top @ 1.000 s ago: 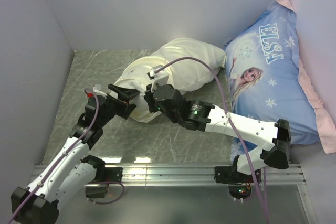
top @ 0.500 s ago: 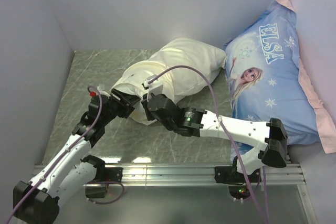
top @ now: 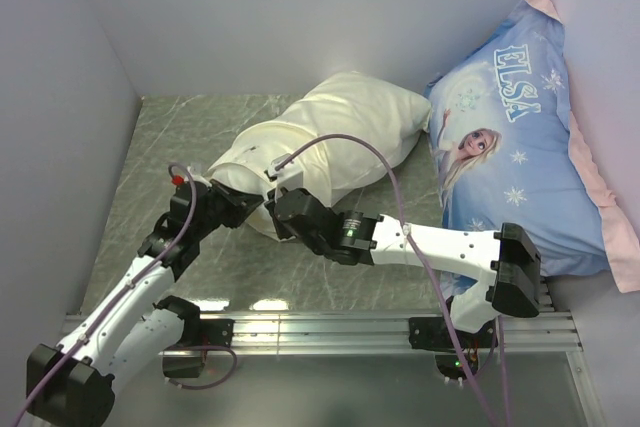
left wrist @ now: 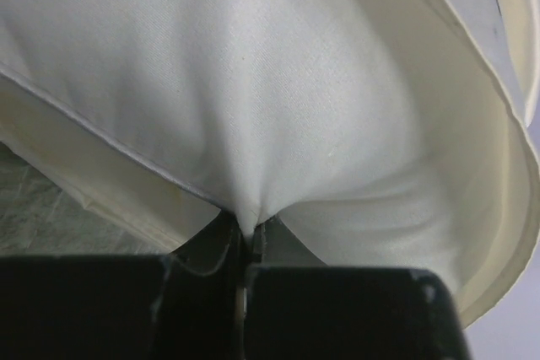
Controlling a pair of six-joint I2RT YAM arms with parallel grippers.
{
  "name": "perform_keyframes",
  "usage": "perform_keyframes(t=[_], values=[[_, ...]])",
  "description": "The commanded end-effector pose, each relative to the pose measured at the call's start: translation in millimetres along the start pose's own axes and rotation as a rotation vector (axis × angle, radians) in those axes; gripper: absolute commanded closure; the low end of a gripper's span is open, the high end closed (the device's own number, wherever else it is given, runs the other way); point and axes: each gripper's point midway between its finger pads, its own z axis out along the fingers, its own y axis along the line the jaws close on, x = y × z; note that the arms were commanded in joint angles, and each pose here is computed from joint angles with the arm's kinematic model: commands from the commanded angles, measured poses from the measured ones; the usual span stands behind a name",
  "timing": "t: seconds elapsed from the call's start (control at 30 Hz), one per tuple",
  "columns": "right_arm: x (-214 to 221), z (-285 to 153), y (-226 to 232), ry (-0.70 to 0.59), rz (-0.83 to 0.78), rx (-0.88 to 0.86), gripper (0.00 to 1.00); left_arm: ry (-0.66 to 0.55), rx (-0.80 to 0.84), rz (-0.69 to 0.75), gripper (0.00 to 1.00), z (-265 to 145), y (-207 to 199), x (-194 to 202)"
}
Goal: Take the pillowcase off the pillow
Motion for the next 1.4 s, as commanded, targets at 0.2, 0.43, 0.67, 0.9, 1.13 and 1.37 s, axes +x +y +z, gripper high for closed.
perform_keyframes(t=[0.2,0.43,0.67,0.9,1.13,1.37], values=[[-25,-12,44,-0.070,0.066,-0.144,1.00,-0.096,0.056,0.048,1.00,-20,-18,-19],[-28,-9,58,-0.073,0.057,-0.160,1.00,-0.114,0.029,0.076,0.99,-35,-15,-27],[-25,-1,63,-0.057,0.048,-0.154,1.00,-0.071,0.082,0.052,0.29,-42,-15,-17],[-35,-1,58,-0.072,0.052,-0.136,1.00,-0.073,0.046,0.016,0.01,-50,0,-13],[-45,-11,56,-0.094,0.075,-0.150,1.00,-0.103,0.090,-0.008,0.01,-50,-2,-18],[-44,-11,52,-0.096,0.076,-0.133,1.00,-0.149,0.131,0.033,0.01,-71,-19,-26]])
